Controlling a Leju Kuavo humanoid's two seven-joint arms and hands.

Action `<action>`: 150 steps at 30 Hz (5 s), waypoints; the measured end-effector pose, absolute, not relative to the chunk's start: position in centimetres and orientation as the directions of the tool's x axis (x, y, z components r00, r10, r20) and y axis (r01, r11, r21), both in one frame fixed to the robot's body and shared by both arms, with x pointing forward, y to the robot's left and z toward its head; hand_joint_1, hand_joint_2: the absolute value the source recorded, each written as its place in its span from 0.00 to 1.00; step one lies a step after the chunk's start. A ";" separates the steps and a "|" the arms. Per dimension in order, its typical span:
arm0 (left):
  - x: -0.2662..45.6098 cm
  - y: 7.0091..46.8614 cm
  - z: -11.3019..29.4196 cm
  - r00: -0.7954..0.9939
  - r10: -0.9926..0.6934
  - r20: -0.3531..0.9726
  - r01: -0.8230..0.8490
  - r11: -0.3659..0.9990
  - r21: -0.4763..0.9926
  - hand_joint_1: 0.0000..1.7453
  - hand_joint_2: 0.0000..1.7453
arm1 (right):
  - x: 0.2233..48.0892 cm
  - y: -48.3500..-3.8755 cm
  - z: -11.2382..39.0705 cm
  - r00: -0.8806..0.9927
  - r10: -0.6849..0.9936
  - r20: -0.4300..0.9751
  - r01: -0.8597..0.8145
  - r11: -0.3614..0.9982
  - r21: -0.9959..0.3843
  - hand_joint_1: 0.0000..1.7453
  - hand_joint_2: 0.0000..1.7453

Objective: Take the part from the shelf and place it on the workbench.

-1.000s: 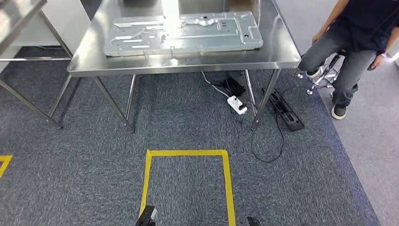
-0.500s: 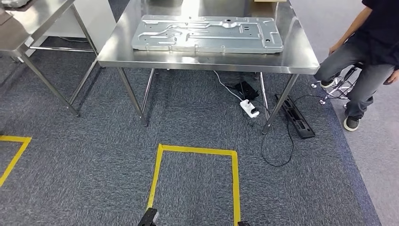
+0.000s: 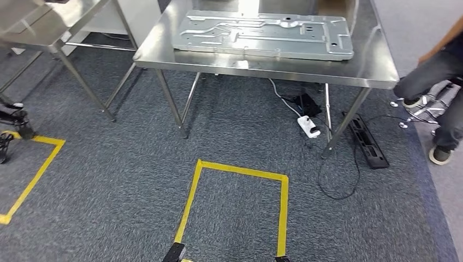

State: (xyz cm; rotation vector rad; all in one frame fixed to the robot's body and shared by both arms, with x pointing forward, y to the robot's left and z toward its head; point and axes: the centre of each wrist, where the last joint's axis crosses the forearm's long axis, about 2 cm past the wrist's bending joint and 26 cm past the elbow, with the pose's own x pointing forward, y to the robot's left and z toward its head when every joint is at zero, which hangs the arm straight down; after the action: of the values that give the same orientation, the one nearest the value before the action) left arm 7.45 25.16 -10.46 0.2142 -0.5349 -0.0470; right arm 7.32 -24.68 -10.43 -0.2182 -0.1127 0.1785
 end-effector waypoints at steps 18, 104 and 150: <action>7.2 24.8 -10.5 0.861 -0.109 0.497 0.002 0.978 0.210 0.00 0.00 | 7.1 -24.7 -10.5 0.970 0.230 0.083 -0.205 0.950 -0.235 0.00 0.00; 7.3 26.2 -10.6 0.858 -0.172 0.484 0.061 0.970 0.237 0.00 0.00 | 7.5 -22.4 -10.2 0.858 0.505 0.094 -0.483 0.856 -0.186 0.00 0.00; 7.5 30.1 -10.7 0.833 -0.255 0.491 0.165 0.962 0.219 0.00 0.00 | 6.8 -22.2 -10.2 0.943 0.307 0.127 -0.276 0.937 -0.213 0.00 0.00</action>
State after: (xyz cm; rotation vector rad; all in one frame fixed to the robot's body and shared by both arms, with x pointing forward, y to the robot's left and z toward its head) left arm 7.46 30.10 -10.67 0.1712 -0.5423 -0.2233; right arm 6.83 -22.16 -10.24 -0.1939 -0.1602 0.2994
